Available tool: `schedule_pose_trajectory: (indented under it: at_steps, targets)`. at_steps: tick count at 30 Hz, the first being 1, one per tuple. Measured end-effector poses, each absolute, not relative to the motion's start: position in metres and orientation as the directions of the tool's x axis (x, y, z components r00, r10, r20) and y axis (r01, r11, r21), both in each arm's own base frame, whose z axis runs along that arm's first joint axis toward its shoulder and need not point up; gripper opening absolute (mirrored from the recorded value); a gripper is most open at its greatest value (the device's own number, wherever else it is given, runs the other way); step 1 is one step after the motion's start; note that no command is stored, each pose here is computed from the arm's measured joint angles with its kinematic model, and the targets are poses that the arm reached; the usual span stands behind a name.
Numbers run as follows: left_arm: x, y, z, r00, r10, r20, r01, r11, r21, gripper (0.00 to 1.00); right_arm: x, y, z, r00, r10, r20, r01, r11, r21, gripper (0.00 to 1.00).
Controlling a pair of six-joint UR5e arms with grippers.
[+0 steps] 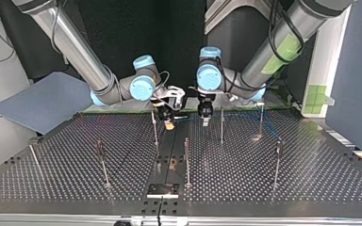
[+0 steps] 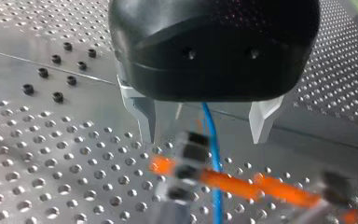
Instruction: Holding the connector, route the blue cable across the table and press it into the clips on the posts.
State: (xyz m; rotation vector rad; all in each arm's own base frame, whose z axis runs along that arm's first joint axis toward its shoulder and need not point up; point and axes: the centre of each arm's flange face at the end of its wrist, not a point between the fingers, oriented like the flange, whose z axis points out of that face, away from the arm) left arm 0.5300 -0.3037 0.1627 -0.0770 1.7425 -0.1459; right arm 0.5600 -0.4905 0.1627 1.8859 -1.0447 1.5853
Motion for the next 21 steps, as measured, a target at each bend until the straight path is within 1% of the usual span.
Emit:
schedule_pose_trajectory:
  at_steps: [6, 8, 9, 10, 11, 12, 13, 14, 15, 16, 17, 21]
  targets:
    - [0.533, -0.301, 0.144, -0.184, -0.126, -0.975, -0.019, 0.992, -0.125, 1.00, 0.561, -0.490, 0.163, 0.048, -0.257, 0.965, -0.786, -0.606, -0.122, 0.00]
    - [0.532, -0.301, 0.143, -0.185, -0.124, -0.975, -0.029, 0.992, -0.120, 0.81, 0.561, -0.489, 0.163, 0.048, -0.257, 0.965, -0.786, -0.607, -0.123, 0.00]
    - [0.531, -0.301, 0.142, -0.186, -0.121, -0.975, -0.032, 0.993, -0.117, 0.81, 0.561, -0.489, 0.163, 0.048, -0.257, 0.965, -0.785, -0.607, -0.122, 0.00]
    - [0.531, -0.302, 0.142, -0.186, -0.118, -0.975, -0.033, 0.993, -0.113, 0.66, 0.561, -0.489, 0.163, 0.048, -0.257, 0.965, -0.785, -0.607, -0.122, 0.00]
    - [0.531, -0.302, 0.142, -0.186, -0.115, -0.976, -0.033, 0.993, -0.111, 0.53, 0.561, -0.489, 0.163, 0.048, -0.257, 0.965, -0.785, -0.607, -0.123, 0.00]
    - [0.530, -0.303, 0.142, -0.184, -0.113, -0.976, -0.034, 0.994, -0.109, 0.53, 0.561, -0.489, 0.163, 0.048, -0.257, 0.965, -0.785, -0.608, -0.123, 0.00]
    - [0.530, -0.304, 0.143, -0.183, -0.112, -0.977, -0.033, 0.994, -0.108, 0.34, 0.561, -0.489, 0.163, 0.048, -0.257, 0.965, -0.785, -0.608, -0.123, 0.00]
    - [0.530, -0.305, 0.143, -0.180, -0.113, -0.977, -0.033, 0.994, -0.109, 0.22, 0.561, -0.488, 0.163, 0.049, -0.258, 0.965, -0.784, -0.608, -0.123, 0.00]
    - [0.529, -0.306, 0.143, -0.177, -0.115, -0.977, -0.031, 0.993, -0.111, 0.22, 0.561, -0.488, 0.162, 0.049, -0.258, 0.965, -0.784, -0.608, -0.123, 0.00]
    - [0.529, -0.307, 0.143, -0.175, -0.117, -0.978, -0.031, 0.993, -0.113, 0.05, 0.561, -0.488, 0.162, 0.049, -0.258, 0.965, -0.784, -0.608, -0.123, 0.00]
    - [0.529, -0.307, 0.143, -0.173, -0.121, -0.978, -0.030, 0.993, -0.117, 0.00, 0.562, -0.488, 0.162, 0.049, -0.258, 0.965, -0.784, -0.609, -0.123, 0.00]
    - [0.527, -0.310, 0.144, -0.171, -0.147, -0.974, -0.030, 0.989, -0.144, 0.00, 0.561, -0.488, 0.162, 0.053, -0.261, 0.964, -0.784, -0.609, -0.122, 0.00]
